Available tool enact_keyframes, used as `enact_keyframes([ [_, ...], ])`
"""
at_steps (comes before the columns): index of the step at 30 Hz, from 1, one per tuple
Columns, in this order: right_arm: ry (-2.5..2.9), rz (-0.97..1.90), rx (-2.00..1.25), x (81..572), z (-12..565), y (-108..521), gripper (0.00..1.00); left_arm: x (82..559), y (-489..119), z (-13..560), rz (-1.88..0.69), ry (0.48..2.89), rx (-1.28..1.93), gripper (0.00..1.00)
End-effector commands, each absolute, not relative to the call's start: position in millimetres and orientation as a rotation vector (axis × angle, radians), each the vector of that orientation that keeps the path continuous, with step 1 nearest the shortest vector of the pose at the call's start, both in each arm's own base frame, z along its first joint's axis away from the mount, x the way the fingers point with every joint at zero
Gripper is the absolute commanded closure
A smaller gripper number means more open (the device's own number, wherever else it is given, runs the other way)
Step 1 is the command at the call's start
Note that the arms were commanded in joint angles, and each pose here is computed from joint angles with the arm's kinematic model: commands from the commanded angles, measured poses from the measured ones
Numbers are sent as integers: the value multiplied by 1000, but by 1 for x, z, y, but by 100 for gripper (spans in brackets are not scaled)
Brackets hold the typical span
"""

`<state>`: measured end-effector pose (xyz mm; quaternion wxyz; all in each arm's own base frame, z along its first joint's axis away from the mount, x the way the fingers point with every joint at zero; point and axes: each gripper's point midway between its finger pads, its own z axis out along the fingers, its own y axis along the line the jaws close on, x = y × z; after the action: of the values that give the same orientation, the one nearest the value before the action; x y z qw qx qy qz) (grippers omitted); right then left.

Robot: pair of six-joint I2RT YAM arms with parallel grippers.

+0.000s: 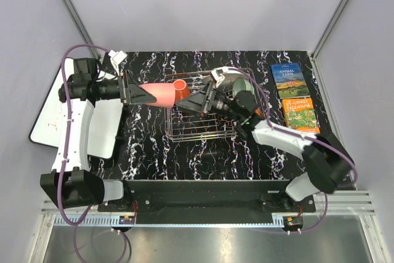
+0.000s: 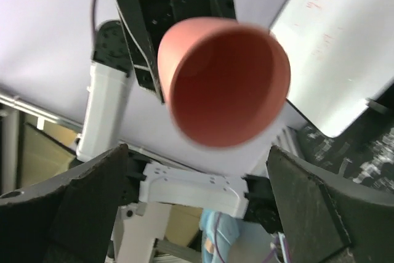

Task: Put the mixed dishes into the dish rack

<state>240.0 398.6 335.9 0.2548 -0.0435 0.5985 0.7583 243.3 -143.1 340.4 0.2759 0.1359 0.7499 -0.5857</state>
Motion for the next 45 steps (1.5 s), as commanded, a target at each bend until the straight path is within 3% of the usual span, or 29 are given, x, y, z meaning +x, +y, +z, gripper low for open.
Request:
enact_keyframes([
  [1,1757,1819,-140,240,313,359,0,241,-138,325,-1295,2132,479,100],
  [6,1722,1468,-211,233,336,312,0,239,-134,259,-943,2418,628,100],
  [15,1601,1082,-79,216,374,218,0,262,-152,224,-517,2525,850,100],
  [29,1642,1031,22,202,345,189,0,299,-198,179,-325,2559,1003,100],
  [45,1665,1006,68,195,326,176,0,321,-193,118,-83,2630,1064,100],
])
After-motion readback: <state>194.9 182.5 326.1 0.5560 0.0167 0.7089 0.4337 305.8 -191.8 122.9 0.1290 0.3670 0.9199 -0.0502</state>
